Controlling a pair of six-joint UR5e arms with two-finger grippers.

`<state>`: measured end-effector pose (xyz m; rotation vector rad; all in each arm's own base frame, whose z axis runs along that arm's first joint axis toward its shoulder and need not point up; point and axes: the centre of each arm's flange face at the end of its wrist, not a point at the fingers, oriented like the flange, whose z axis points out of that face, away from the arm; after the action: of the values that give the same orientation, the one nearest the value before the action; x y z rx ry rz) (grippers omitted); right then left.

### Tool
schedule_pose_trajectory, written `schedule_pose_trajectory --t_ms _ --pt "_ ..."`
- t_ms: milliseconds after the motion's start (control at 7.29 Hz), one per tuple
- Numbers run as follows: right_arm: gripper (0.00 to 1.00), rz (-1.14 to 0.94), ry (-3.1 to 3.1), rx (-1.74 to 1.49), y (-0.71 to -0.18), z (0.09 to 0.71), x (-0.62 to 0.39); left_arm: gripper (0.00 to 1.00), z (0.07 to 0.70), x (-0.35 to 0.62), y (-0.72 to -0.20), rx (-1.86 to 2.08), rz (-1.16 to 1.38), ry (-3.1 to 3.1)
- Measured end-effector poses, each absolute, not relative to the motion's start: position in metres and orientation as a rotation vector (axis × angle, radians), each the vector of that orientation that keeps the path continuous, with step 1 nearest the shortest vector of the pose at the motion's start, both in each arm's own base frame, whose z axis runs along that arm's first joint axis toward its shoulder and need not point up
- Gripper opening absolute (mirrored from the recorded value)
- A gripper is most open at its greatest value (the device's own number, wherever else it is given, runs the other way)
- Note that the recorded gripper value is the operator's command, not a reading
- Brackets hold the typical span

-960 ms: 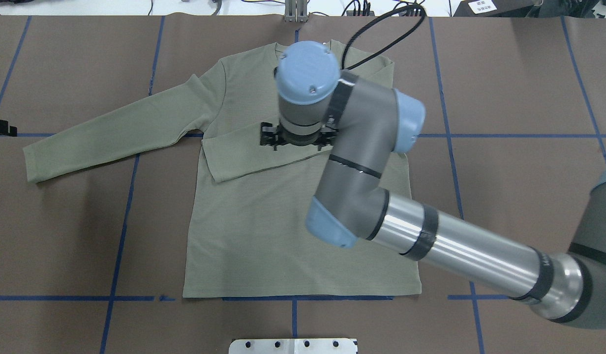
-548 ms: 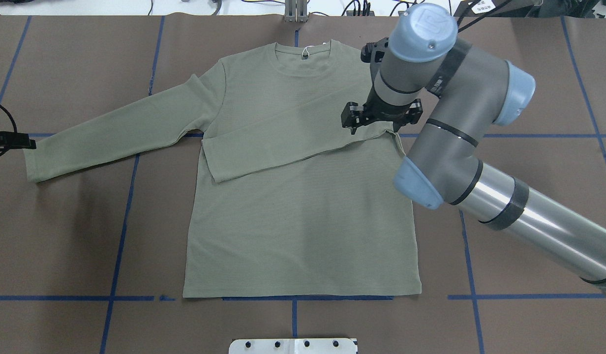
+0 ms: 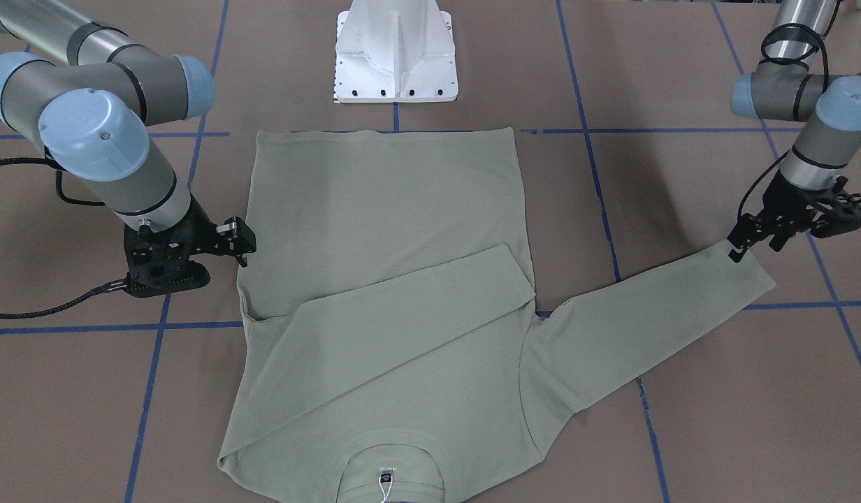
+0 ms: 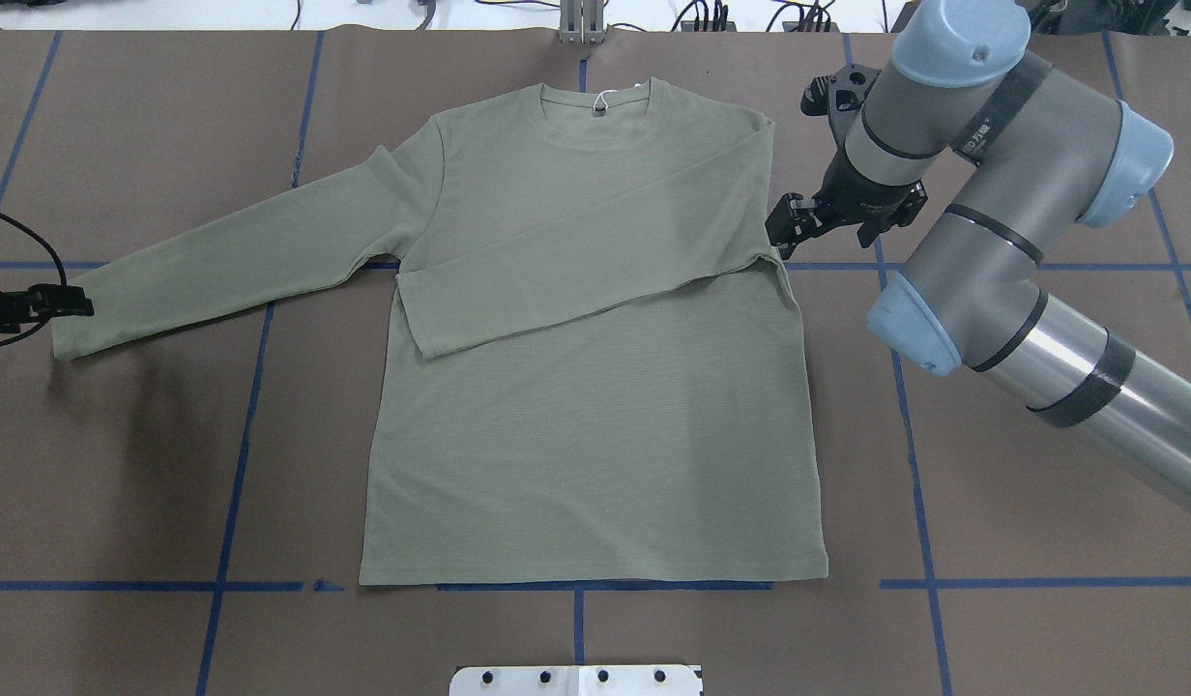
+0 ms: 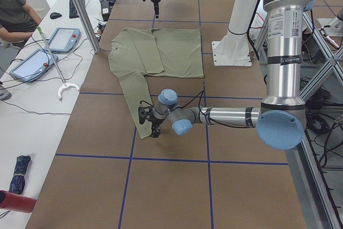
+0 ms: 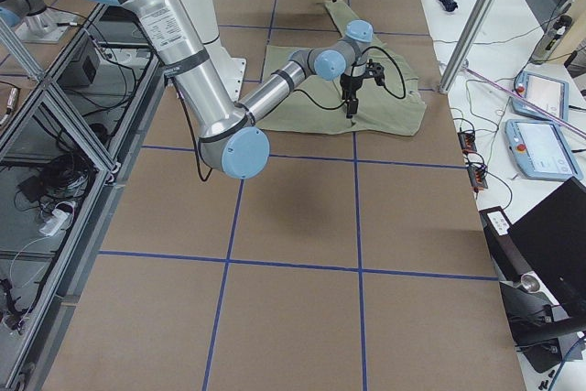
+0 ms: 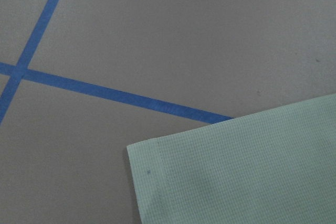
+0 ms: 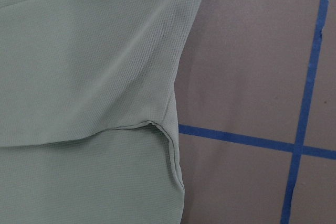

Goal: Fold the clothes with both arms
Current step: 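Lower the left gripper onto the other sleeve cuff and grasp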

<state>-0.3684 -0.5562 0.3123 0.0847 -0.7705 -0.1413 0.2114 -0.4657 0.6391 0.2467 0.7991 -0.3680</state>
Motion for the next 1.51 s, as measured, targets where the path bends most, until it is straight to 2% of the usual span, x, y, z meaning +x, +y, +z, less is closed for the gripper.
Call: schedule_pose_trajectory --t_ms 960,1097,1234,1508 --pt "1.00 -0.142 -0.768 0.083 -0.556 0.315 -0.367 1.00 0.656 0.219 -0.465 0.224 -0.362 0.774" --pt "1.00 -0.142 -0.768 0.084 -0.556 0.315 -0.367 0.82 0.656 0.221 -0.465 0.222 -0.360 0.774" --pt "1.00 -0.142 -0.767 0.084 -0.556 0.315 -0.367 0.58 0.656 0.222 -0.465 0.221 -0.358 0.775" --pt "1.00 -0.143 -0.770 0.086 -0.555 0.314 -0.367 0.26 0.656 0.223 -0.465 0.221 -0.356 0.776"
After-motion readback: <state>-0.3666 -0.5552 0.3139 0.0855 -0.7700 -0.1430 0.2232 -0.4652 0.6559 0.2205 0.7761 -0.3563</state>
